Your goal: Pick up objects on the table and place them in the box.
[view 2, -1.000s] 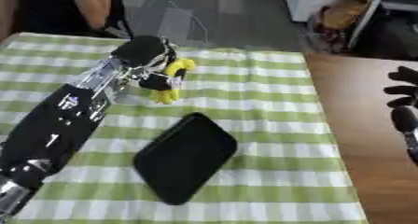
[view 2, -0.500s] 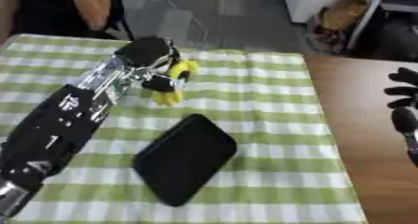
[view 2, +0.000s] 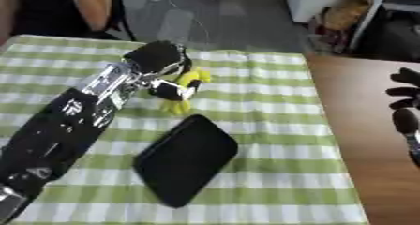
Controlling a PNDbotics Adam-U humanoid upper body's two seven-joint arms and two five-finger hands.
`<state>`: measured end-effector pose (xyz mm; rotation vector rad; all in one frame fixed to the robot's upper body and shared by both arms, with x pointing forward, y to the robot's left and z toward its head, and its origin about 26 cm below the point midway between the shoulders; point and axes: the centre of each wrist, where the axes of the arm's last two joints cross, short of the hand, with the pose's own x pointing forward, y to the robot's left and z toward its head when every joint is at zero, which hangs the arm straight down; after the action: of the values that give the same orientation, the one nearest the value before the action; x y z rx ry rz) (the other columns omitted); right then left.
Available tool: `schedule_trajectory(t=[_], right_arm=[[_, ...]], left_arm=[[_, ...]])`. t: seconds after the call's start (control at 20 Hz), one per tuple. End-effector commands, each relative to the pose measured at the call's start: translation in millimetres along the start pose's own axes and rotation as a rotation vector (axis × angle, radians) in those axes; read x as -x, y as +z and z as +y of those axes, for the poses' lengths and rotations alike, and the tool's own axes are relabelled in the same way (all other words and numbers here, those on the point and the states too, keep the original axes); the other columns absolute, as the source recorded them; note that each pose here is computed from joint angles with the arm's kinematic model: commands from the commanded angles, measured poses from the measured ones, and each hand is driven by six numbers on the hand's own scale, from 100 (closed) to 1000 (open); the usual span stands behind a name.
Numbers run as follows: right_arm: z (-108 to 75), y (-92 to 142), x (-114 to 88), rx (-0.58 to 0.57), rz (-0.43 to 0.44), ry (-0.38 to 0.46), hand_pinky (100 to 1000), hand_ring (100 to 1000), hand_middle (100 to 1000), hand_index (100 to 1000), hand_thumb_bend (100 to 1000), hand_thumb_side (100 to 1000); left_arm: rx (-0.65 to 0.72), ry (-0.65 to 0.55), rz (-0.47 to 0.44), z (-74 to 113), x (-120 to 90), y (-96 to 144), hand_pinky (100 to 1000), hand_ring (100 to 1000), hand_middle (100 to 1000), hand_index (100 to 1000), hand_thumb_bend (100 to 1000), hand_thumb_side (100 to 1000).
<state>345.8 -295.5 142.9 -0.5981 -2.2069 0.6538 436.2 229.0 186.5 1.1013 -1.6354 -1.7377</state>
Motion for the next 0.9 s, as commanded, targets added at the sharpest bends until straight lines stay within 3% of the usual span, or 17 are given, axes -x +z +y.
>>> schedule_trajectory(t=[0.05, 0.9], right_arm=[[-11.5, -6, -4, 0.018, -0.026, 0.032, 599, 708, 785, 914, 649, 1000], [-11.6, -5, -2, 0.012, -0.02, 0.036, 598, 707, 784, 913, 649, 1000]], left_arm=[[-0.017, -0.015, -0.019, 16.2, 1, 7, 100, 100, 100, 110, 100, 536], [0.067, 0.051, -0.059, -2.0, -17, 18, 100, 100, 100, 116, 100, 542]])
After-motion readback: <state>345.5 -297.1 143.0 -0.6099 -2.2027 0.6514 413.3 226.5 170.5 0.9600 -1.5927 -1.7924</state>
